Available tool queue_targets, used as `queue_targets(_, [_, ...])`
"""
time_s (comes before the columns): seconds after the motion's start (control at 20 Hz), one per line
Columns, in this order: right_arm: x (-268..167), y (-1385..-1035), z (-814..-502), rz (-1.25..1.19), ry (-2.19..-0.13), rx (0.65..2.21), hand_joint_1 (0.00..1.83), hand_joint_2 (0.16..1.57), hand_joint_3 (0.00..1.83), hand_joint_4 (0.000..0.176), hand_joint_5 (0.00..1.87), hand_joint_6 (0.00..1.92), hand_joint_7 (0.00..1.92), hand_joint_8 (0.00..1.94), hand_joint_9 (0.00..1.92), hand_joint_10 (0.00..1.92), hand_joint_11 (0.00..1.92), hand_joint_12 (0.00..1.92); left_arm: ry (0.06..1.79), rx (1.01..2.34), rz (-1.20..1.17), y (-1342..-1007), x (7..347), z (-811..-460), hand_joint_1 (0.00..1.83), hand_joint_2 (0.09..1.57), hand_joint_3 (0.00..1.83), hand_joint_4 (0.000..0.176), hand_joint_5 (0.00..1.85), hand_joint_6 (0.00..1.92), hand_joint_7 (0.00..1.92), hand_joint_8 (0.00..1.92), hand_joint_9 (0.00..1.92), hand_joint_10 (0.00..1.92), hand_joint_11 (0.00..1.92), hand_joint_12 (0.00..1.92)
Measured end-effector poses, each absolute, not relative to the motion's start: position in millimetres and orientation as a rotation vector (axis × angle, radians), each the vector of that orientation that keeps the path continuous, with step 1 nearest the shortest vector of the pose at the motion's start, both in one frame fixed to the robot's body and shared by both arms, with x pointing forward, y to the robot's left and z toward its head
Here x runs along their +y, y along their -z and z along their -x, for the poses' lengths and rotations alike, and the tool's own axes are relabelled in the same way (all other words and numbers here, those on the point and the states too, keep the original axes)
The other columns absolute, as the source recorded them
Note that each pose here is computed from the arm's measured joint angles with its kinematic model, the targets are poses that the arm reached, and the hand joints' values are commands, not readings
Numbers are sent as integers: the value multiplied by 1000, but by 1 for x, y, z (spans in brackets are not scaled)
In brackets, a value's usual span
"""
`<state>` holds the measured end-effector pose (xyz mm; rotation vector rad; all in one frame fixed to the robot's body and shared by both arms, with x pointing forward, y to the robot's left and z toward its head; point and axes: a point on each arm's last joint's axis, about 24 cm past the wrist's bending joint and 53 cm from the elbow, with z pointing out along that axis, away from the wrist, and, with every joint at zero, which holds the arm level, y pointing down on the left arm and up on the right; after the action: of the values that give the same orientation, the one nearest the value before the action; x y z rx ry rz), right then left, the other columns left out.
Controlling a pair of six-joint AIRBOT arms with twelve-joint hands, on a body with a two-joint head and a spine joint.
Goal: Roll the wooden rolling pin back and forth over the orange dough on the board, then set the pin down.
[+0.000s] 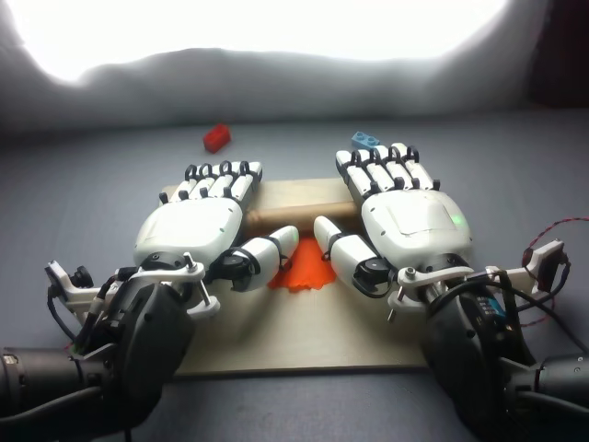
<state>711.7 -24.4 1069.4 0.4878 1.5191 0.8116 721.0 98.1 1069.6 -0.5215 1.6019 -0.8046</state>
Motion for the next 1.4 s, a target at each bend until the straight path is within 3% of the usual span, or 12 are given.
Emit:
queue_targets(0.4, [-28,-1067,-719,-476,-804,1528,0,1460,0,0,165,29,137,19,92,25,44,22,813,1607,532,-1071,97,-727,0,1423,0,0,0,0,0,0,0,0,0,0])
queue_targets(0.45, [-28,-1067,-720,-472,-804,1526,0,1461,0,0,188,7,150,9,113,6,8,162,814,1607,537,-1071,97,-727,0,1416,0,0,0,0,0,0,0,0,0,0])
queue_targets(0.55, [-29,-1068,-721,-471,-804,1525,0,1461,0,0,194,2,154,5,119,2,1,214,824,1602,557,-1071,99,-728,0,1415,0,0,0,0,0,0,0,0,0,0])
queue_targets(0.85, [-28,-1068,-723,-477,-812,1524,0,1460,0,0,153,4,132,4,90,4,0,129,826,1598,579,-1071,102,-730,0,1414,0,0,0,0,0,0,0,0,0,0])
queue_targets(1.4, [-31,-1070,-726,-484,-803,1518,0,1457,0,0,165,3,150,2,99,2,0,245,819,1592,574,-1070,104,-737,0,1416,0,0,0,0,0,0,0,0,0,0])
